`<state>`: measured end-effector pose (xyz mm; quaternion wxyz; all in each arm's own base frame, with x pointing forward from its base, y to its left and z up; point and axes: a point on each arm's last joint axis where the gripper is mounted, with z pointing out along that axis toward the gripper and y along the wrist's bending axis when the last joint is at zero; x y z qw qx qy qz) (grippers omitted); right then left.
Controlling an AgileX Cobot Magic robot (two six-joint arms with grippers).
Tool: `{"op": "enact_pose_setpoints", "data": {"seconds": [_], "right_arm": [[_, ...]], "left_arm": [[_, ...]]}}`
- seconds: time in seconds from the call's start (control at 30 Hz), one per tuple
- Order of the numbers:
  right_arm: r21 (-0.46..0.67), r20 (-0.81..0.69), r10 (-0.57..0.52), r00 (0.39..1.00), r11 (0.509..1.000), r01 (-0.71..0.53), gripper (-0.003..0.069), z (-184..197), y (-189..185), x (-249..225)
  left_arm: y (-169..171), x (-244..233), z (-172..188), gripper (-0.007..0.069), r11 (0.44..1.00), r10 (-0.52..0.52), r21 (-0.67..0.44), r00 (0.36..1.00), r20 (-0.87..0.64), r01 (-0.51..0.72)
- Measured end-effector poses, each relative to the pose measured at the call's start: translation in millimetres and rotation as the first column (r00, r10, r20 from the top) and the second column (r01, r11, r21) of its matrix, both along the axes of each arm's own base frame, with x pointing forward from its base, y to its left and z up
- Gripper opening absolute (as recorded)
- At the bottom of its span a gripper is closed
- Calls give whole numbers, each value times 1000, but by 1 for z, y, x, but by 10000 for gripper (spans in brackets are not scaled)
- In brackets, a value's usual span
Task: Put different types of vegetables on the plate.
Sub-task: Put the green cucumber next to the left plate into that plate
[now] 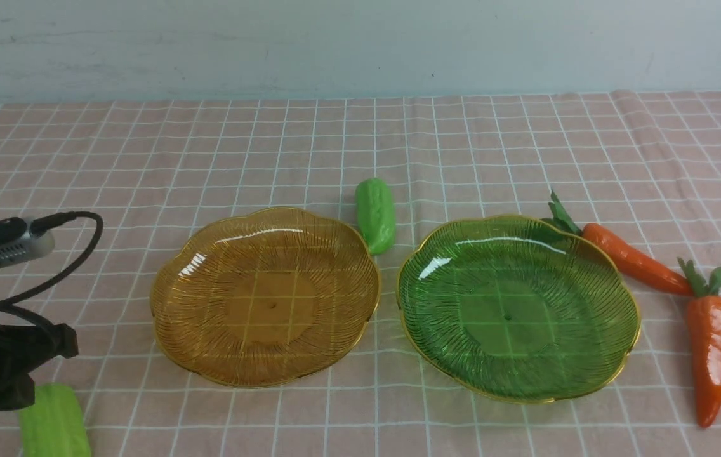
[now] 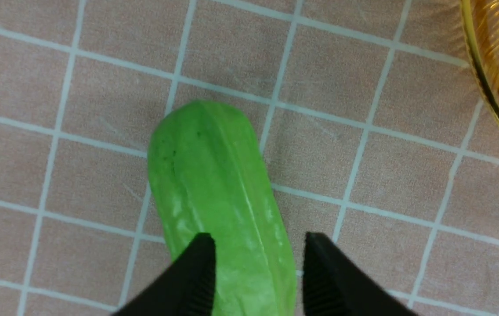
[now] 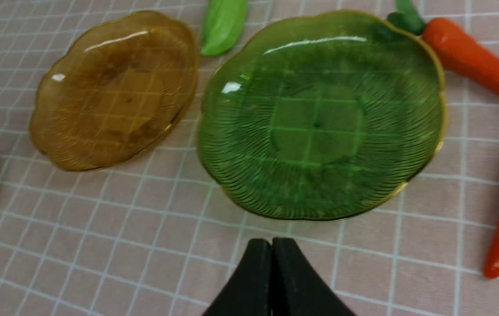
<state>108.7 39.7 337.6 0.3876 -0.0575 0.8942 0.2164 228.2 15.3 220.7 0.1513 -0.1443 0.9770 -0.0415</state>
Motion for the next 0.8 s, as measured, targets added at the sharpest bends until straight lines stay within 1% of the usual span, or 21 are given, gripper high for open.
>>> {"op": "enact_pose_setpoints", "data": {"seconds": [0.03,0.07,0.13,0.17,0.2,0.23,0.3,0.5,0.57,0.63,0.67,0.7,0.77,0.8], "right_arm": [[10,0,12,1000,1000,-12,-15,0,2,1],[16,5,24,1000,1000,-24,-15,1,3,1],[23,17,37,999,999,-37,-15,2,4,1],[22,20,38,999,999,-39,-15,2,4,1],[24,21,39,999,999,-39,-15,2,4,2],[25,22,39,999,999,-39,-15,2,4,2],[44,25,44,999,998,-45,-15,3,5,2],[56,59,72,996,996,-76,-15,6,8,3],[55,62,73,995,996,-77,-15,6,8,3],[50,62,73,995,996,-76,-15,6,8,3],[46,60,72,996,996,-75,-15,5,7,4],[43,58,69,996,996,-72,-15,5,7,5],[35,49,57,997,998,-59,-15,3,6,12],[26,38,50,998,998,-51,-15,3,5,17]], "left_arm": [[0,1,-2,304,1000,1,-2,1000,-9,-1],[0,2,-3,355,1000,1,-2,1000,-15,-1],[0,3,-8,480,1000,5,-3,999,-33,-5],[1,6,-13,593,1000,14,-5,999,-52,-14],[1,8,-18,638,1000,21,-7,997,-69,-22],[1,10,-22,666,1000,26,-8,996,-83,-27],[2,14,-32,683,1000,26,-6,993,-117,-27],[4,20,-53,683,1000,19,0,980,-200,-20],[4,21,-58,666,1000,20,-1,976,-215,-21],[4,22,-62,603,1000,20,-1,975,-220,-21],[4,24,-62,486,1000,21,0,976,-216,-21],[4,25,-61,407,1000,21,0,977,-211,-21],[5,29,-57,353,1000,21,0,980,-200,-22],[4,33,-52,350,1000,19,-3,981,-193,-19]]}}
